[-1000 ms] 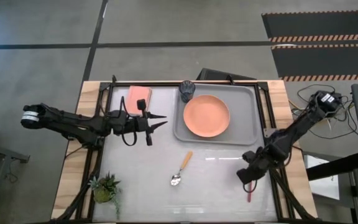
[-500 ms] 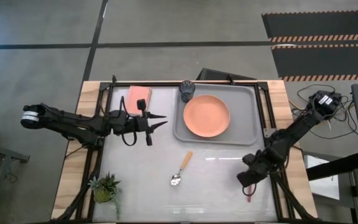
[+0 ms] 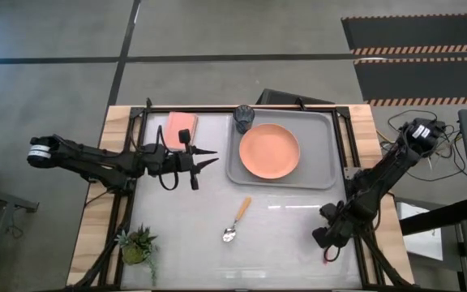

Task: Pick and place plate/cup/fork/spoon on tray
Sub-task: Put the red fork on the right of the gray serving tray

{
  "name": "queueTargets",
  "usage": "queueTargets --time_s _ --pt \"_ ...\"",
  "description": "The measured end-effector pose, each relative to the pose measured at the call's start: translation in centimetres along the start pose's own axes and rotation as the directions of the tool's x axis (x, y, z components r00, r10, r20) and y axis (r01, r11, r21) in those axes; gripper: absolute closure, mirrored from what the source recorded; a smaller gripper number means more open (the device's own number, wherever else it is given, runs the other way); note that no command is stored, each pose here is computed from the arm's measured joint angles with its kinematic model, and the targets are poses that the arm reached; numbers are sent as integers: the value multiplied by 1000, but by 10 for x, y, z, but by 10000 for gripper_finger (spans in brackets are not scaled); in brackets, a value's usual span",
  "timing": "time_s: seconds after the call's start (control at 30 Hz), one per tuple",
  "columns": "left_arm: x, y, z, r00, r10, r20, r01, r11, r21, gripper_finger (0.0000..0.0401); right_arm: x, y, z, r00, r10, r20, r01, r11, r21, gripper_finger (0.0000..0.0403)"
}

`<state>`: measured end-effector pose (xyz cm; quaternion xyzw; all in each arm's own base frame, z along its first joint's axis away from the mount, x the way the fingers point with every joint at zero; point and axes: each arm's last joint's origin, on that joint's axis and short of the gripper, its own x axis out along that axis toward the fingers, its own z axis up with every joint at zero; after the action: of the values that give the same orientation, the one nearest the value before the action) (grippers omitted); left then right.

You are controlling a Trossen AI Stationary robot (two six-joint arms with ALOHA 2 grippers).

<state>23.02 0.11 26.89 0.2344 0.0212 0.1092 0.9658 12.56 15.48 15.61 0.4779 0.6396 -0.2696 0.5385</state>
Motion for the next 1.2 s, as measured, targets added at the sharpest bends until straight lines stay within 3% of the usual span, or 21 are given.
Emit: queueTargets --time_s 0.53,0.7,1.0,1.2 --pt "0 0 0 1000 0 0 0 1000 -1 331 23 5 0 997 -70 24 70 998 3 213" --pt "0 0 0 1000 0 0 0 1000 -2 331 22 3 0 997 -76 25 76 997 7 256" --pt "0 0 0 1000 -1 0 1 1000 -2 331 21 3 0 998 -67 11 68 998 -19 377" --pt "0 0 0 1000 0 1 0 1000 -2 331 3 17 -8 997 74 24 -70 989 -128 380"
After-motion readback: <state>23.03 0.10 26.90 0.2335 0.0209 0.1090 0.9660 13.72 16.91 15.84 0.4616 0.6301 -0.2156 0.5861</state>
